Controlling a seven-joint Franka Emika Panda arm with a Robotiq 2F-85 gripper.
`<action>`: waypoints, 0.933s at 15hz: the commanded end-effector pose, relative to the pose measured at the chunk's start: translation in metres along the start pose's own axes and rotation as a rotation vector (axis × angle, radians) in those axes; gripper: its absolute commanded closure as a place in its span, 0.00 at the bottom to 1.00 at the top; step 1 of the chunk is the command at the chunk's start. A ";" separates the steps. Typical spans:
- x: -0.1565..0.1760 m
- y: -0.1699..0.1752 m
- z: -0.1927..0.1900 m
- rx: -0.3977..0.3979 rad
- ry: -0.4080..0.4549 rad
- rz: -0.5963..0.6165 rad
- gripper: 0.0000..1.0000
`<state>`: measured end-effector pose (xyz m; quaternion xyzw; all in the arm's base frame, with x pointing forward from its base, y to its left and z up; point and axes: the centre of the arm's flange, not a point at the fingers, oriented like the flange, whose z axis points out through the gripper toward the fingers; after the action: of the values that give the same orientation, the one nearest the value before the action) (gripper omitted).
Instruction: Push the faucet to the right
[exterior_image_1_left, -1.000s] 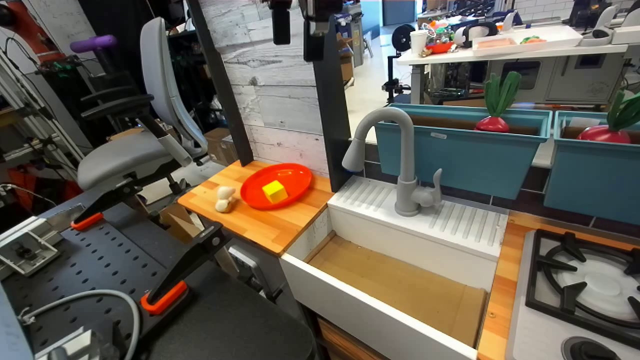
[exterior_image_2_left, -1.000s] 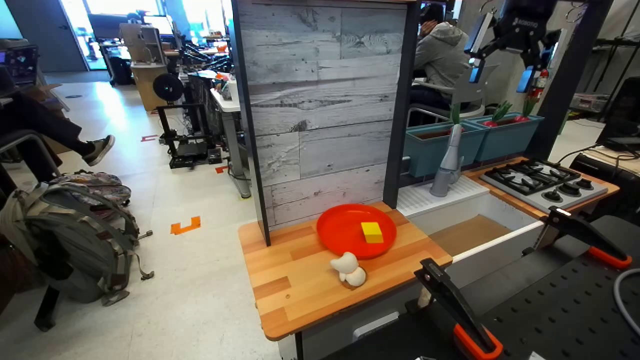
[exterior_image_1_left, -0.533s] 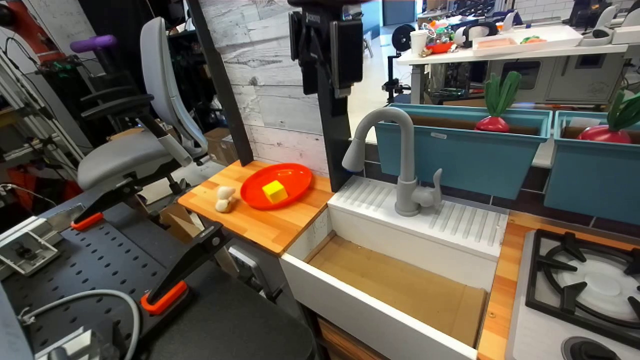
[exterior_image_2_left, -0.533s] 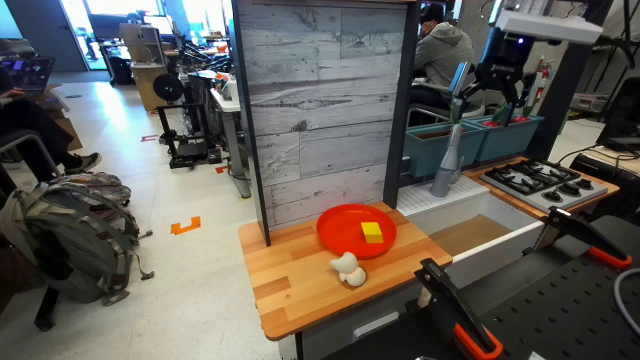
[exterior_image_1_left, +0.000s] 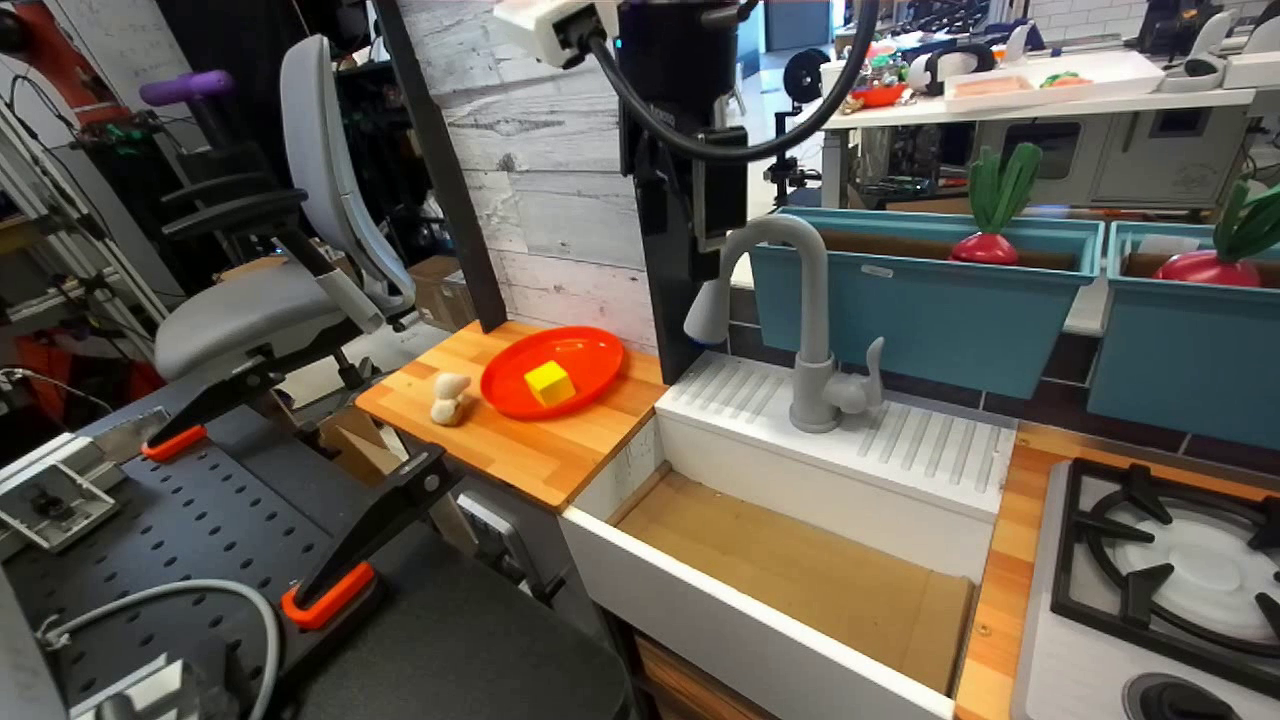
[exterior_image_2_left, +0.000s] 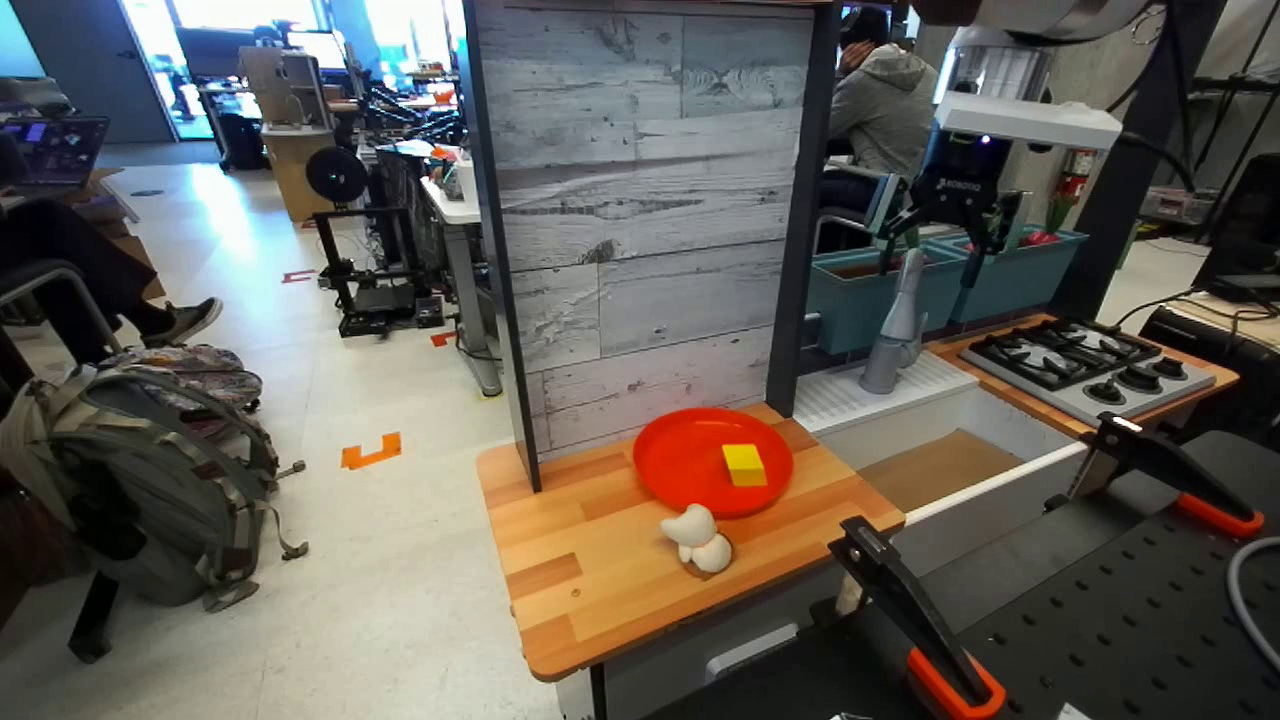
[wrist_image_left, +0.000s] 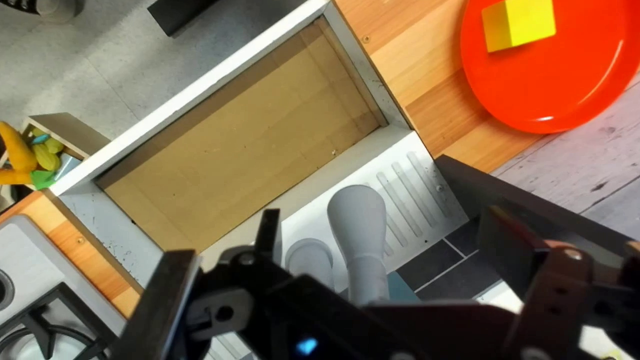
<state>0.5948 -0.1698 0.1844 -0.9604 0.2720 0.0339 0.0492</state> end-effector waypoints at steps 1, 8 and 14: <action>0.024 -0.007 0.006 0.030 0.049 0.035 0.00; 0.040 -0.007 0.006 0.034 0.069 0.052 0.42; 0.050 -0.003 0.009 0.027 0.073 0.060 0.88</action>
<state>0.6280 -0.1852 0.1761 -0.9555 0.2916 0.0032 0.0436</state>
